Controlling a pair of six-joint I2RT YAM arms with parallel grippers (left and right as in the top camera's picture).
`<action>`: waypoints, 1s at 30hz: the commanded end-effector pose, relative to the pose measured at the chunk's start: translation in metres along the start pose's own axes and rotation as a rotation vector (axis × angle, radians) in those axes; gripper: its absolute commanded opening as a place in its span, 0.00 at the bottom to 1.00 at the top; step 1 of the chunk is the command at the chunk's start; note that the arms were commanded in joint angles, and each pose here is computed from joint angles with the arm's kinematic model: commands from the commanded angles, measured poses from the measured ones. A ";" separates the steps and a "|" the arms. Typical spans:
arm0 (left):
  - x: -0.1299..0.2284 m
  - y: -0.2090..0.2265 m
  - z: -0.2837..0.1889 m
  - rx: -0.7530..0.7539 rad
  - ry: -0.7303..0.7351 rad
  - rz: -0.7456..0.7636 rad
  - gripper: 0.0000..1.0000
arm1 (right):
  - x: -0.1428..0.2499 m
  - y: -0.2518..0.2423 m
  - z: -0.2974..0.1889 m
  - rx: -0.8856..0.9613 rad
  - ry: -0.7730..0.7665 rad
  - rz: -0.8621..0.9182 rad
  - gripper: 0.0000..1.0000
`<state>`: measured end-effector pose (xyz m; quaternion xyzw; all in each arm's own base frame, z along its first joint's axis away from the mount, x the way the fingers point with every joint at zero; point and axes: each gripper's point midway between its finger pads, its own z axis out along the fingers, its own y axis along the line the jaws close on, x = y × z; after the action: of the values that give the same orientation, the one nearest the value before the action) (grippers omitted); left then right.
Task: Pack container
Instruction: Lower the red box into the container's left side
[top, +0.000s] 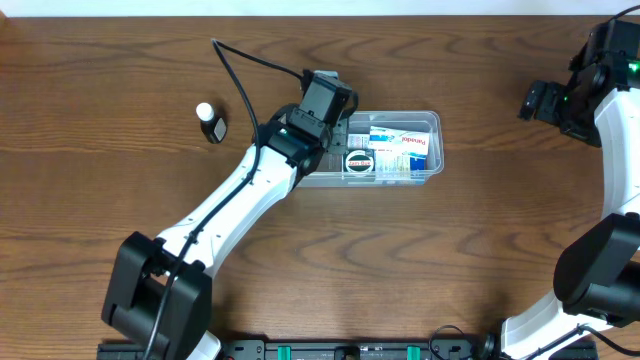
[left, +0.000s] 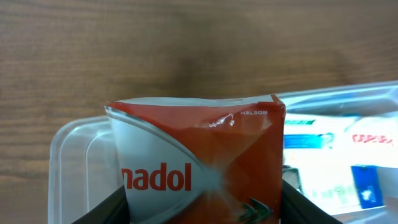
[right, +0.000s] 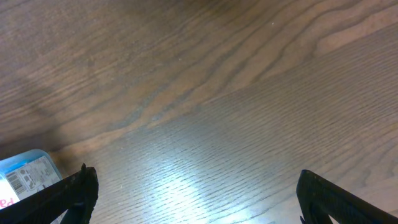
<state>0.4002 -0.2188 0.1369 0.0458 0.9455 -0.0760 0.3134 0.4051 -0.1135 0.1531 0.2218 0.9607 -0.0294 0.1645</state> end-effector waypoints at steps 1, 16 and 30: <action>-0.005 0.007 0.002 -0.042 -0.007 -0.011 0.56 | -0.005 -0.002 -0.007 0.004 -0.022 -0.010 0.99; 0.013 0.013 0.034 -0.092 0.052 0.004 0.55 | -0.005 -0.002 -0.007 0.004 -0.022 -0.010 0.99; 0.022 0.011 0.062 -0.097 0.064 0.007 0.56 | -0.005 -0.002 -0.007 0.004 -0.022 -0.010 0.99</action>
<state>0.4133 -0.2171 0.0749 0.0443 0.9581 -0.0305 0.2814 0.4051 -0.1135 0.1531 0.2218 0.9607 -0.0294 0.1645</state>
